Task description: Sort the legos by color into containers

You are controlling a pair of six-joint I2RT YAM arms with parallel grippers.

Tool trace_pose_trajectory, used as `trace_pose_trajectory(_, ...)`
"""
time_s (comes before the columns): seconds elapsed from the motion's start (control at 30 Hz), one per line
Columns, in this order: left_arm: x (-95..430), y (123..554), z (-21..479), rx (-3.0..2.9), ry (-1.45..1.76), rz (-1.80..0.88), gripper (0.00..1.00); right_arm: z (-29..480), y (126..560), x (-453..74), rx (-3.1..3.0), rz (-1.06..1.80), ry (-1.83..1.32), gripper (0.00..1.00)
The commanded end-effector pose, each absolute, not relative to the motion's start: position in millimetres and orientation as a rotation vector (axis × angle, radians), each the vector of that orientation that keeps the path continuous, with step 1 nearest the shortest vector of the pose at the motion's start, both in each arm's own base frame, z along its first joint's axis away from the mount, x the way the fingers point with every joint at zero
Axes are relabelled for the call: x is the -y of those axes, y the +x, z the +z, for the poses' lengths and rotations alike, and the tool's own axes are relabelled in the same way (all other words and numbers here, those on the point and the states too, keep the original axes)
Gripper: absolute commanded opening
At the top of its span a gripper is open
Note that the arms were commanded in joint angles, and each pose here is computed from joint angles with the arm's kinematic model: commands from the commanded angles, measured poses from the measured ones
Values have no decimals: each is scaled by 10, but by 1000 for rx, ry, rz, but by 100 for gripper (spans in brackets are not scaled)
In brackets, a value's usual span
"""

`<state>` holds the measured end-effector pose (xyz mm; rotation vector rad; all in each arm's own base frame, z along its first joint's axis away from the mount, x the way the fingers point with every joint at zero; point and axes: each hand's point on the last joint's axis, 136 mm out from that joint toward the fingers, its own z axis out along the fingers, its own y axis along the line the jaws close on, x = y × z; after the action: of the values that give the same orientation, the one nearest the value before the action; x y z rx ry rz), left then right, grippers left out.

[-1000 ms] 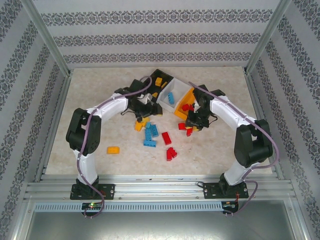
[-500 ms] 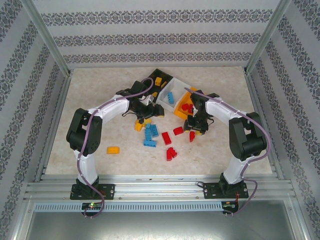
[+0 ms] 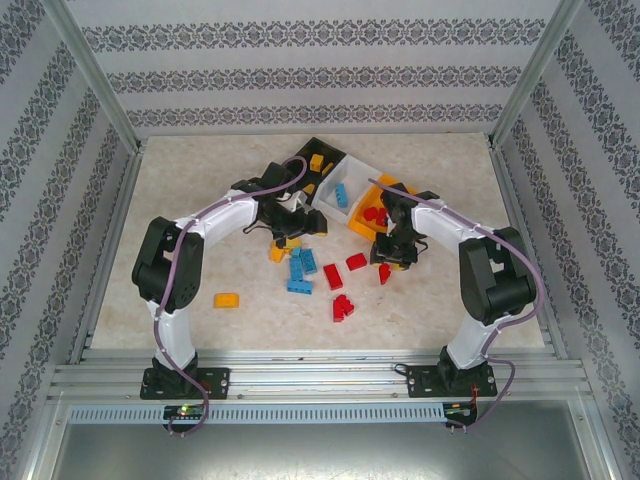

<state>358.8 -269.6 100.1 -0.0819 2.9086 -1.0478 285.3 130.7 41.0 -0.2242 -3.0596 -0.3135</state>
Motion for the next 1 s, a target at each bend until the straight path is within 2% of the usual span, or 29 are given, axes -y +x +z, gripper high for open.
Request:
trace_pose_trajectory(0.0,2625,3484,1116,-2907,-37,-1020,84,54,2550,-1285,2907,-224,-211,40)
trace_pose_trajectory(0.17,2596,3443,1113,-2905,-35,-1020,84,46,2529,-1279,2903,-213,-208,38)
trace_pose_trajectory(0.3,2580,3424,1110,-2903,-37,-1025,85,75,2494,-1263,2897,-140,-174,48)
trace_pose_trajectory(0.37,2571,3424,1123,-2899,-34,-1024,85,111,2466,-1297,2907,-112,-145,49)
trace_pose_trajectory(0.63,2527,3419,1100,-2892,-55,-1031,85,348,2617,-1402,3166,-115,-108,47)
trace_pose_trajectory(0.83,2532,3434,1140,-2886,-44,-1036,85,210,2597,-1360,3157,-69,-115,45)
trace_pose_trajectory(0.97,2519,3440,1142,-2890,-51,-1031,85,134,2627,-1386,3146,-72,-133,40)
